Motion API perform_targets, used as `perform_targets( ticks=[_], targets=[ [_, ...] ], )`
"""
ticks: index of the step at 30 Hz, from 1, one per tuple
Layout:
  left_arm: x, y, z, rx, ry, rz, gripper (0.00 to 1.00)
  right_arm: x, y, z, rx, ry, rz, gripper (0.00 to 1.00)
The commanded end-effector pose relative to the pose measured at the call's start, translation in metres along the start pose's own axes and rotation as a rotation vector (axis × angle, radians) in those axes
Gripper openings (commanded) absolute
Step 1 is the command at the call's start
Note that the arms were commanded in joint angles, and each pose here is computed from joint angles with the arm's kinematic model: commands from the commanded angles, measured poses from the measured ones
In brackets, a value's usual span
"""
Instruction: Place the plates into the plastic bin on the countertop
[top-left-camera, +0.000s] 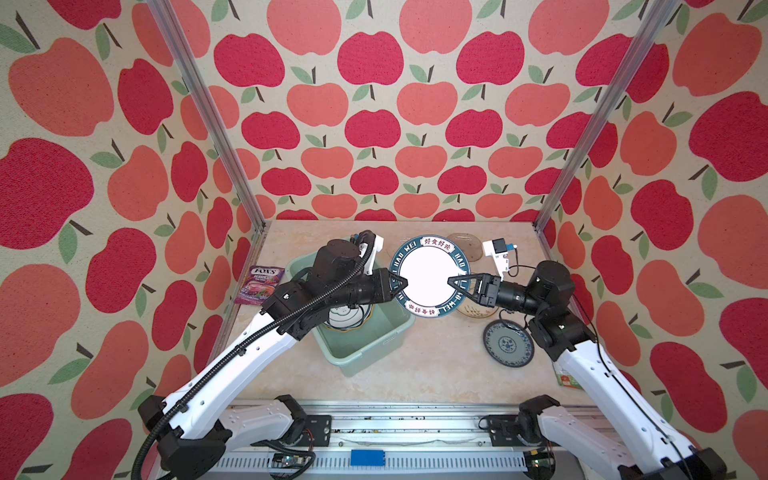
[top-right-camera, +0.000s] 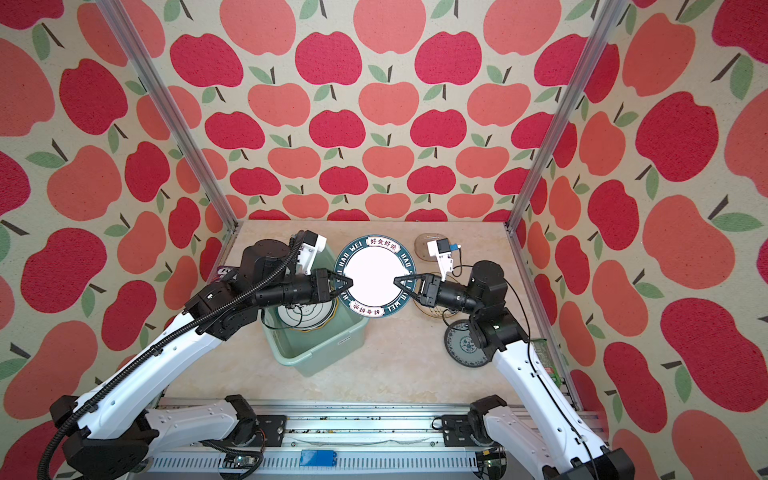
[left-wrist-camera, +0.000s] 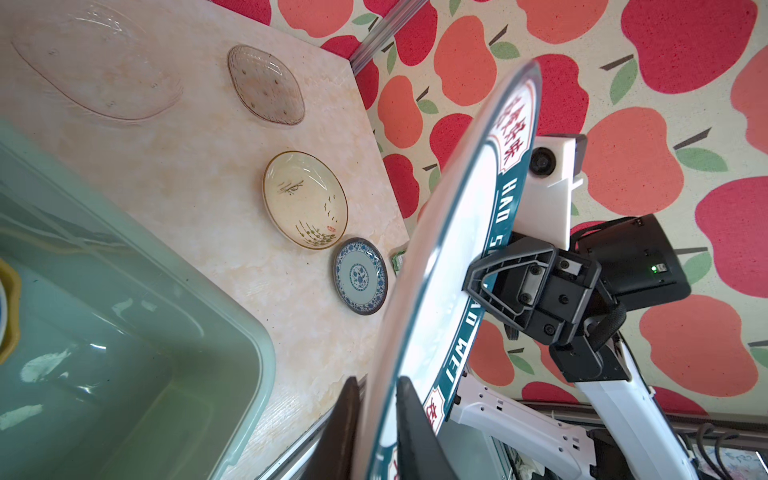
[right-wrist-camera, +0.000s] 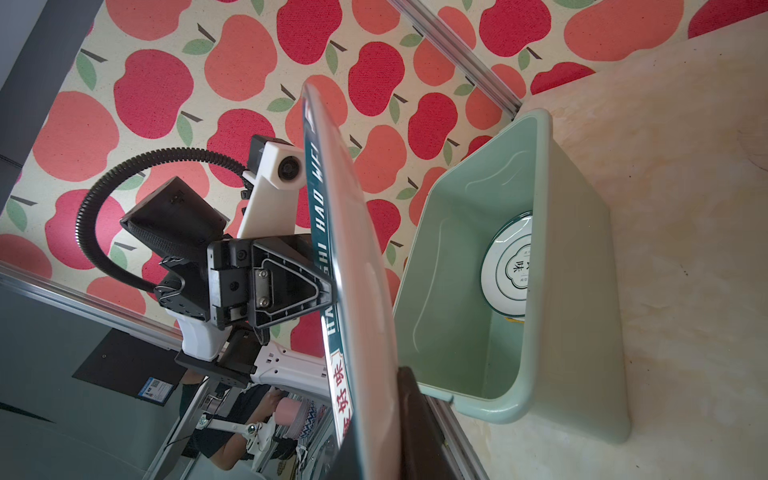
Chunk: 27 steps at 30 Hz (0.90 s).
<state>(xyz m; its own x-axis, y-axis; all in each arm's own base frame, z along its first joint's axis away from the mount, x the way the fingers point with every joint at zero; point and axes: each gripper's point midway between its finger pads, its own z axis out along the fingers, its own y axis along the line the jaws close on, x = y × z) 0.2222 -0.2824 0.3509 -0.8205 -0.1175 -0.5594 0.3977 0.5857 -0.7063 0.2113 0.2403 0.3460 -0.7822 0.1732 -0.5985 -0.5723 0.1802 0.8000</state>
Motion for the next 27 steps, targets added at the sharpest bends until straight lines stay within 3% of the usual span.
perform_targets(
  ticks=[1, 7, 15, 27],
  targets=[
    [-0.008, 0.005, -0.007, -0.029, -0.07, 0.037, 0.41, -0.013, 0.007, 0.0, 0.023, -0.027, -0.066, 0.0],
    [-0.029, 0.01, -0.047, -0.073, -0.288, 0.15, 0.76, -0.02, -0.003, 0.005, 0.111, -0.002, -0.053, 0.0],
    [-0.039, 0.036, -0.105, -0.249, -0.489, 0.322, 1.0, -0.033, -0.019, 0.034, 0.261, 0.083, -0.085, 0.0],
    [-0.034, 0.067, -0.136, -0.406, -0.59, 0.438, 0.99, -0.026, -0.059, 0.127, 0.481, 0.347, -0.21, 0.0]
  ],
)
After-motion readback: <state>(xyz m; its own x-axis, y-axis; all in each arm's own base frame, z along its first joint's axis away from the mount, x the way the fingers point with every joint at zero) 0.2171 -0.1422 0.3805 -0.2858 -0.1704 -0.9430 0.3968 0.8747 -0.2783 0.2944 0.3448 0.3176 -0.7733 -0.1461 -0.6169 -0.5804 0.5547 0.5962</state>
